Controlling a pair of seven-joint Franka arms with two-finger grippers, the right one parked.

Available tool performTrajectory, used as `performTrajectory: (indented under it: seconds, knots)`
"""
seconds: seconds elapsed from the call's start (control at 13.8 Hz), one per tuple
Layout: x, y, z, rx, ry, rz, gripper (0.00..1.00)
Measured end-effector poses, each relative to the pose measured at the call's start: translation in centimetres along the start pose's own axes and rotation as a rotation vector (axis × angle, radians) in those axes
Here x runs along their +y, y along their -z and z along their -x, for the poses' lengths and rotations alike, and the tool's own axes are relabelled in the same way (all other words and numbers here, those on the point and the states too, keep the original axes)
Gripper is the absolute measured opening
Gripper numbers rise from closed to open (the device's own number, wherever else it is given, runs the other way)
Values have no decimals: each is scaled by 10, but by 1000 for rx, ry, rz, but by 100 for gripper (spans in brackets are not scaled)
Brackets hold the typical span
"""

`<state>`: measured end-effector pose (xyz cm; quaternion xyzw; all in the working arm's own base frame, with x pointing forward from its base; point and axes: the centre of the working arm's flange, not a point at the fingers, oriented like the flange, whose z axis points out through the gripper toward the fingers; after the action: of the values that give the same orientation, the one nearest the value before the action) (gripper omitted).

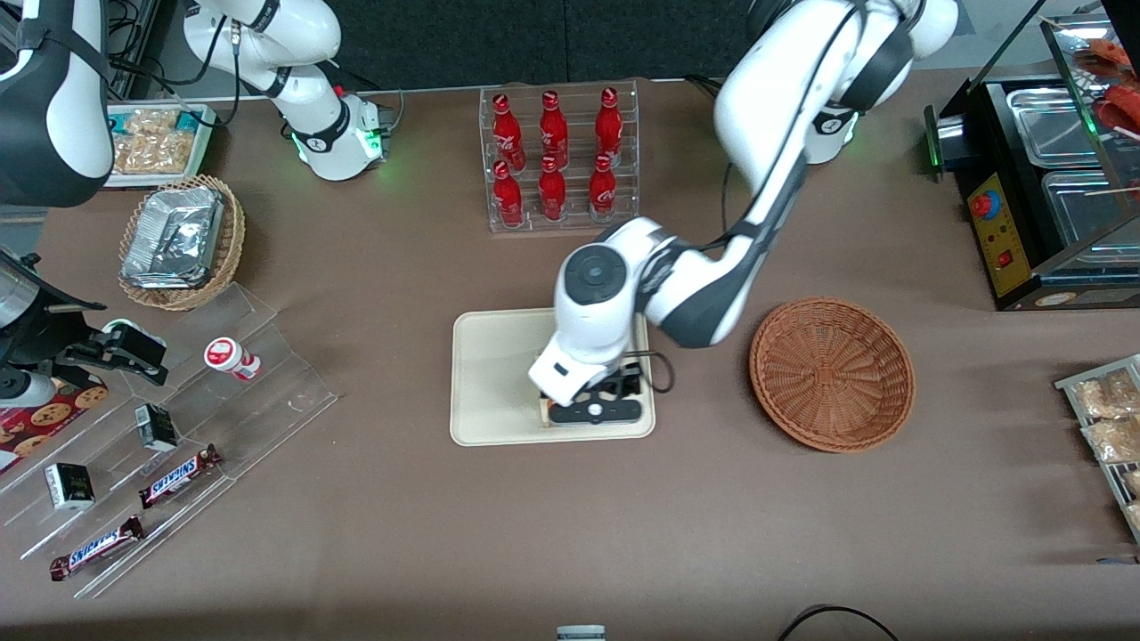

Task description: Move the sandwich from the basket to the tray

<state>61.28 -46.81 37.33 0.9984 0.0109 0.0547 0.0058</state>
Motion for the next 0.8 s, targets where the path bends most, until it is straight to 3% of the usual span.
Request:
performTrajectory:
  seconds: [0.15, 0.36, 0.51, 0.8]
  knots:
    - [-40, 38, -14, -27, -2, -10, 100]
    - [-114, 63, -25, -37, -4, 11, 100]
    - [-166, 68, -17, -25, -18, 13, 100]
    - [-273, 96, 8, -54, -92, 22, 100]
